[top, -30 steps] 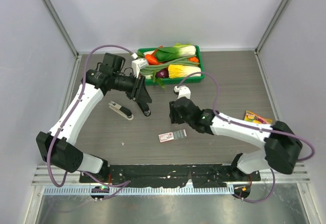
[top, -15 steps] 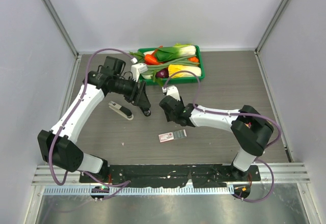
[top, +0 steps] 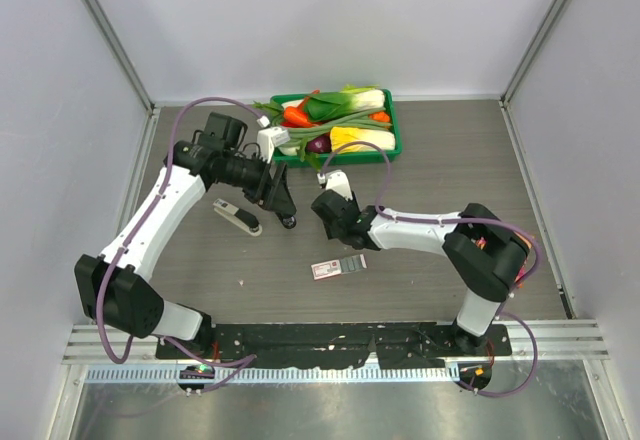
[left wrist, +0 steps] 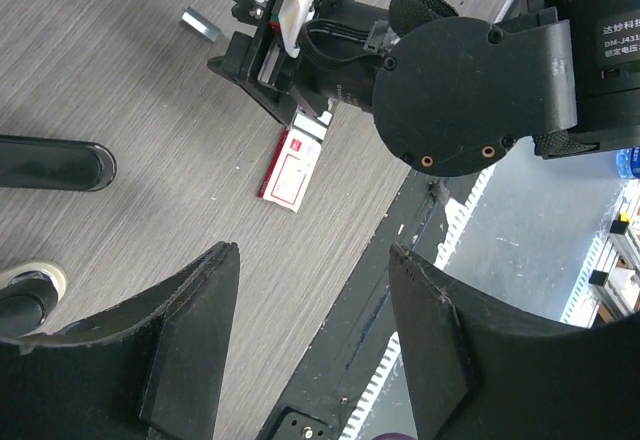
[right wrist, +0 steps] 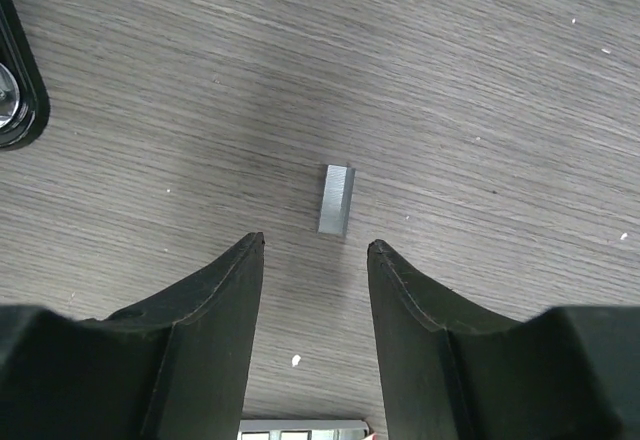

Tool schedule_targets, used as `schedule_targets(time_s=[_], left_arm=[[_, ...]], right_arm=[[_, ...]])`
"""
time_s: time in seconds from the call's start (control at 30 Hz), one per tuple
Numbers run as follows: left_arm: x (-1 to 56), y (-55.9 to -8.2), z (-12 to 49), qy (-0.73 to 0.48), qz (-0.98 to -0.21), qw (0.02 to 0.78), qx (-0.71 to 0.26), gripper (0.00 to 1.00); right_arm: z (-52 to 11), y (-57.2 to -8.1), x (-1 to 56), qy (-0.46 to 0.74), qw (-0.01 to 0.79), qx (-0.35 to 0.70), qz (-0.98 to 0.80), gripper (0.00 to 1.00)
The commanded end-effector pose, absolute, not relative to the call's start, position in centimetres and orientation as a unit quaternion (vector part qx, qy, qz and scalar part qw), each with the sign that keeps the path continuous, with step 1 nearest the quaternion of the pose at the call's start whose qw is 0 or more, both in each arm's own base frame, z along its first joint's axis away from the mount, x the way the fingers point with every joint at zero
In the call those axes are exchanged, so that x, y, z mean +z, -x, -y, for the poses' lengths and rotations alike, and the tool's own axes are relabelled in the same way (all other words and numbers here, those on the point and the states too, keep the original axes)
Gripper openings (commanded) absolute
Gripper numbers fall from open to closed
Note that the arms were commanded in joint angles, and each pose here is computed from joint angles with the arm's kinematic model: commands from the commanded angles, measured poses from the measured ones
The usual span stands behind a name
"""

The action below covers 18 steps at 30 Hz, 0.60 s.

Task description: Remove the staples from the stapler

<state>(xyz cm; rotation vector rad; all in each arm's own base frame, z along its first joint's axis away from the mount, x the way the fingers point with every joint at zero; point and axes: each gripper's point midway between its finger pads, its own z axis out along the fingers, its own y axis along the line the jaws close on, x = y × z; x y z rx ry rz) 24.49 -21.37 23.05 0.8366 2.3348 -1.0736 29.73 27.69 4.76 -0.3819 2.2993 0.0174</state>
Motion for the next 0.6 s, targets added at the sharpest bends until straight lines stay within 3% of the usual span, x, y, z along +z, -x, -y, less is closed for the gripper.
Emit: schedule_targets(time_s=[0.0, 0.03, 0.37, 0.57], left_arm=[[23.6, -24.2, 21.0, -0.312, -0.836, 0.234, -0.386, 0.66], [23.6, -24.2, 21.0, -0.312, -0.837, 0.234, -0.384, 0.71], [23.5, -24.1, 20.9, -0.314, -0.838, 0.232, -0.382, 0.72], [23.3, -24.1, 20.8, -0.316, -0.839, 0.229, -0.379, 0.72]], right_arm=[[-27.6, -30.5, 4.1, 0.134, 0.405, 0.006, -0.904, 0.5], [-27.6, -30.5, 4.0, 0.131, 0.406, 0.009, -0.905, 0.5], [-26.9, -31.0, 2.5, 0.119, 0.399, 0.013, -0.909, 0.47], [-27.2, -30.8, 2.1, 0.121, 0.394, 0.027, -0.911, 0.39]])
